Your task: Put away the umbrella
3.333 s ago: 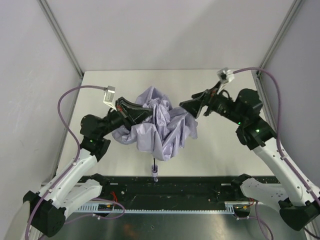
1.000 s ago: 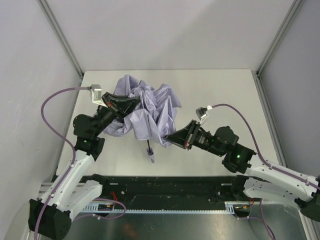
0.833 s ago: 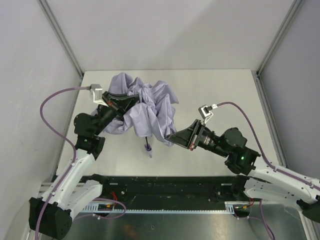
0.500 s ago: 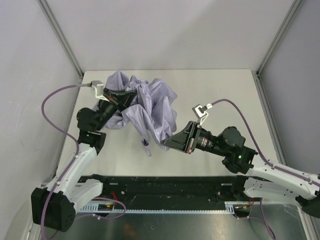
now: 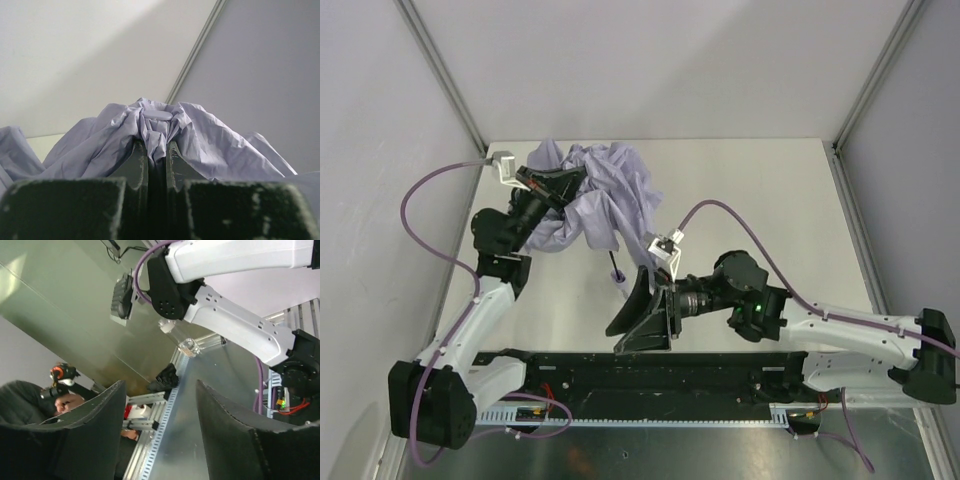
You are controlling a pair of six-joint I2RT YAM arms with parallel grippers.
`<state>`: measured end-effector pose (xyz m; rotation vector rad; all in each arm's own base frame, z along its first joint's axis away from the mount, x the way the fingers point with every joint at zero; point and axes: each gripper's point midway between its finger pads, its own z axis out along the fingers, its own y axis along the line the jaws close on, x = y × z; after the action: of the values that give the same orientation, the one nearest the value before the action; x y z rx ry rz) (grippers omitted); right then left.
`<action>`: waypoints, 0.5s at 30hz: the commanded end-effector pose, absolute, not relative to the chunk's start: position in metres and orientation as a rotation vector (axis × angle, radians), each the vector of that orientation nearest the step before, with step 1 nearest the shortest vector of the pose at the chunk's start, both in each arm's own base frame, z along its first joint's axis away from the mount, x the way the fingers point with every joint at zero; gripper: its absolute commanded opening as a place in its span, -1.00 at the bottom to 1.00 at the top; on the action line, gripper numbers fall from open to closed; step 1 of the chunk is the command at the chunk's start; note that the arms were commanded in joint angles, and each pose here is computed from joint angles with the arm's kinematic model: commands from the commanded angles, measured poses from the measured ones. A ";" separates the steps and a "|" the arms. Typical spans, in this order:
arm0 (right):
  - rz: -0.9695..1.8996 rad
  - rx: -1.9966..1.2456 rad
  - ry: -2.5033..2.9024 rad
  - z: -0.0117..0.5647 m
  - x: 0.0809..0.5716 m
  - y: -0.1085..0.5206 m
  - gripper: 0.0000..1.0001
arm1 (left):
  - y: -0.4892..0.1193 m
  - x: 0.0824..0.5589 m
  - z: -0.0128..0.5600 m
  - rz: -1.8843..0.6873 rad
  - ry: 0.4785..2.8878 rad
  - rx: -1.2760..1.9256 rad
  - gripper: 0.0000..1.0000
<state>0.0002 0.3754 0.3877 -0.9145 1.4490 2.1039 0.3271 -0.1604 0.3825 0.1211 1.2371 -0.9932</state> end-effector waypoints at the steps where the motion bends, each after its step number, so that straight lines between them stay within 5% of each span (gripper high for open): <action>1: 2.008 -1.042 1.302 0.409 -0.010 0.350 0.27 | -0.157 0.300 0.441 -1.039 1.055 0.189 -1.00; 9: 1.383 -0.627 1.508 0.403 0.104 0.256 0.55 | -0.177 0.267 0.435 -1.174 1.090 0.345 -1.00; 15: 1.227 -0.540 1.621 0.385 0.168 0.218 0.57 | -0.190 0.232 0.439 -1.300 1.095 0.471 -1.00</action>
<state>0.1353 0.2240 0.4339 -0.5051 1.4131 1.3025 0.2792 -0.1845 0.3909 0.3023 1.2472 -1.2295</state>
